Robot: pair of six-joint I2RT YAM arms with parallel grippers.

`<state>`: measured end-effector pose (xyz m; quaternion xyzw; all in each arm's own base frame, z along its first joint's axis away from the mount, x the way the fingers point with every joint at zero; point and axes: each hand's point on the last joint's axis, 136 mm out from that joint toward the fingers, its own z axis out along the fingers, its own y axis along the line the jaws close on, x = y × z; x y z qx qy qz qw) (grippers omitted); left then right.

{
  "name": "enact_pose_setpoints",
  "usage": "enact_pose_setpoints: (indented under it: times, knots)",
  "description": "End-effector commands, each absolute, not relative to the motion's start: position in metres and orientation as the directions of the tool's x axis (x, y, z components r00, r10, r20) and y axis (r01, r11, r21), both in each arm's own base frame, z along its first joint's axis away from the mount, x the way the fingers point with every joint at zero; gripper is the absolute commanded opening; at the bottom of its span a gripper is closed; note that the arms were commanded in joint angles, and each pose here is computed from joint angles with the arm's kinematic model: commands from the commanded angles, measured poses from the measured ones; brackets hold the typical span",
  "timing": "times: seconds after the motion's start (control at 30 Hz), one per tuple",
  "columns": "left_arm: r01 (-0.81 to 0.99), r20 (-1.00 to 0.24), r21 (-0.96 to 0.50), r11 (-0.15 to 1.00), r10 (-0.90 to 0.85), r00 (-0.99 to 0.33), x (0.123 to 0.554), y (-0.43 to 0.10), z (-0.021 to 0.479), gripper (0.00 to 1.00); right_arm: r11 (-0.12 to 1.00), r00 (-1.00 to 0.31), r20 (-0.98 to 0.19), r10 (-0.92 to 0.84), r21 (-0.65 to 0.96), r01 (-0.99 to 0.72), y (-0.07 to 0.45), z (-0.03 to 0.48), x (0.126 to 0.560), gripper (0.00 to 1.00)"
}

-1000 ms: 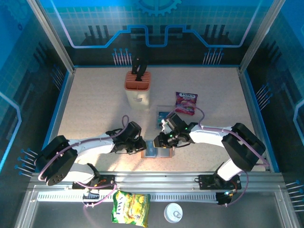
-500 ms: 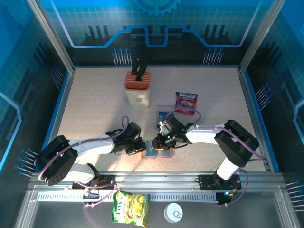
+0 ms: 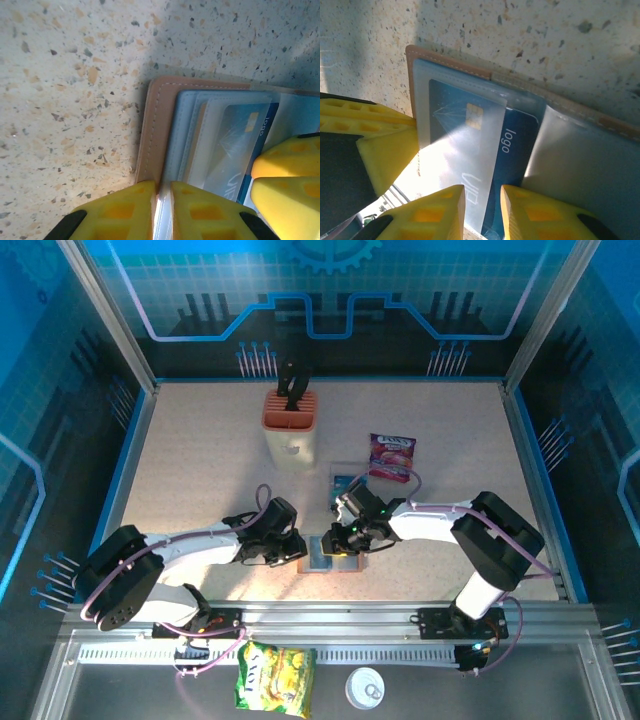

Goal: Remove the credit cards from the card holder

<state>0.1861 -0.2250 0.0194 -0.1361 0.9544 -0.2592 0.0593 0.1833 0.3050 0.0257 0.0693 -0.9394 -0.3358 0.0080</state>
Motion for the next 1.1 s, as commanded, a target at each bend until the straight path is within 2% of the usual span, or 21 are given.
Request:
enact_pose_setpoints:
  times: [0.0,0.5,0.63,1.07]
  knots:
    - [-0.260,-0.023,-0.473,0.842,-0.307,-0.951,0.178,-0.216,0.013,0.16,0.784,-0.988,-0.031,-0.152,0.605,-0.139,0.302,0.026,0.179,0.26]
    - [-0.179,-0.084,-0.551,0.815,-0.268,-0.960,0.194,-0.236,0.049,0.13,0.745,-0.984,-0.083,-0.155,0.644,-0.172,0.310,0.050,0.183,0.27]
    - [-0.171,-0.074,-0.555,0.814,-0.253,-0.965,0.193,-0.242,0.046,0.08,0.753,-0.985,-0.089,-0.147,0.635,-0.170,0.307,0.051,0.183,0.27]
    - [-0.185,-0.043,-0.536,0.824,-0.246,-0.968,0.187,-0.247,0.026,0.02,0.782,-0.989,-0.062,-0.134,0.606,-0.144,0.298,0.041,0.182,0.27]
